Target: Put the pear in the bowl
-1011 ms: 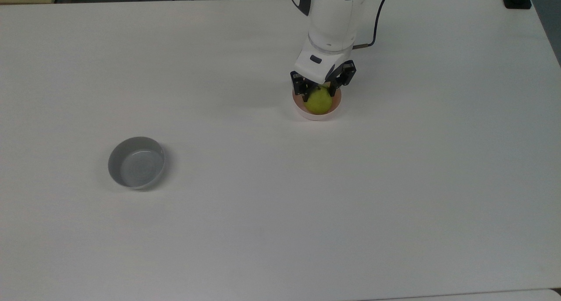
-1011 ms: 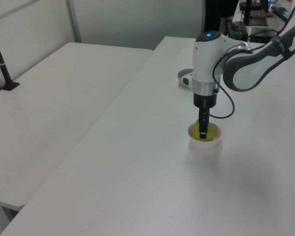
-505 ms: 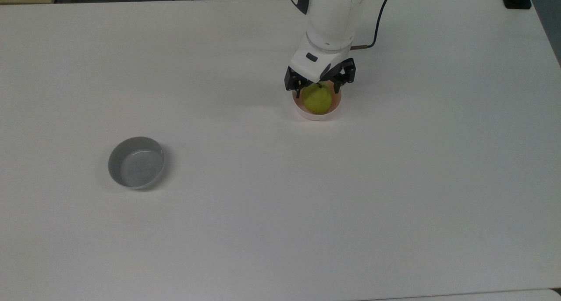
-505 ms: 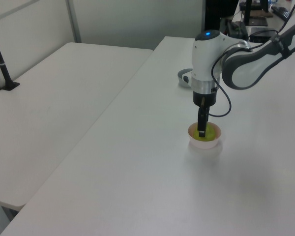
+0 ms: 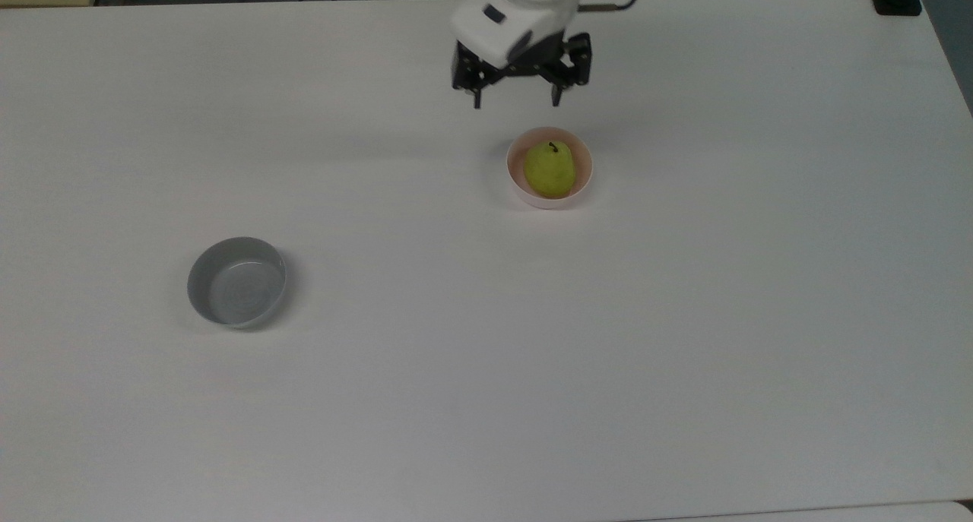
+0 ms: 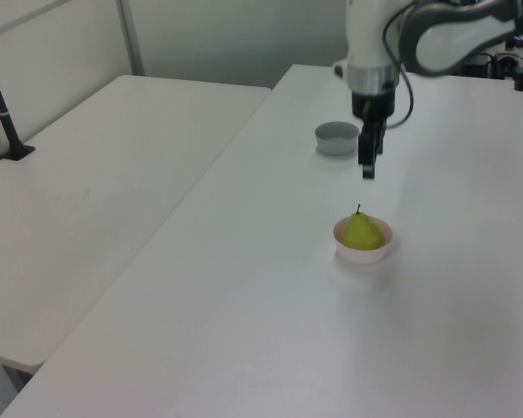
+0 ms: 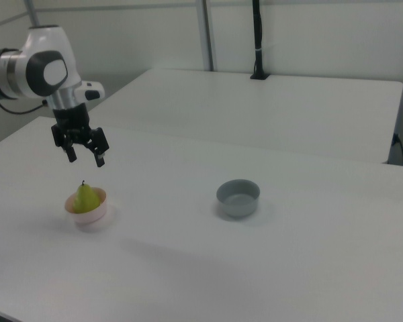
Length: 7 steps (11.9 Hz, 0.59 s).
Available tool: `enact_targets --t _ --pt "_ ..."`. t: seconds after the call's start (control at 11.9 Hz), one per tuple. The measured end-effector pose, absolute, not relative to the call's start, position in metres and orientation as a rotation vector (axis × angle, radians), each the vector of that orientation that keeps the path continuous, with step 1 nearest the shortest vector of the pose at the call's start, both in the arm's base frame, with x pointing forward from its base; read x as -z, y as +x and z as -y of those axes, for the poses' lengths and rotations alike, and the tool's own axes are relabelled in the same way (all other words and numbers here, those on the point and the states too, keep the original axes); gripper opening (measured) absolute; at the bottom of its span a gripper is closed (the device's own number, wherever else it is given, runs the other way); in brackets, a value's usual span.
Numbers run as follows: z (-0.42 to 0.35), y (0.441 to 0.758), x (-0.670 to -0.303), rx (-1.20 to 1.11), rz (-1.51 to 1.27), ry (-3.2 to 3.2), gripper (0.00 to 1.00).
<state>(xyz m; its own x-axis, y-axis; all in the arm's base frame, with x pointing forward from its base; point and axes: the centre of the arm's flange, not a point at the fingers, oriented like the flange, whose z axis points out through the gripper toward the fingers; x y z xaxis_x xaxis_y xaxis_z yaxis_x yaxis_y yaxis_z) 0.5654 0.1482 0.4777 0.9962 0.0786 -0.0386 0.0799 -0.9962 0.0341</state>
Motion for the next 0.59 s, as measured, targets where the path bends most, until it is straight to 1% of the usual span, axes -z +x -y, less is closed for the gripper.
enact_targets --t 0.34,0.42,0.59 --pt "-0.072 0.559 -0.556 0.091 0.081 3.102 1.00" --pt "-0.055 0.560 -0.572 0.076 0.128 3.103 1.00" --pt "-0.026 0.558 -0.590 0.047 0.169 3.107 1.00"
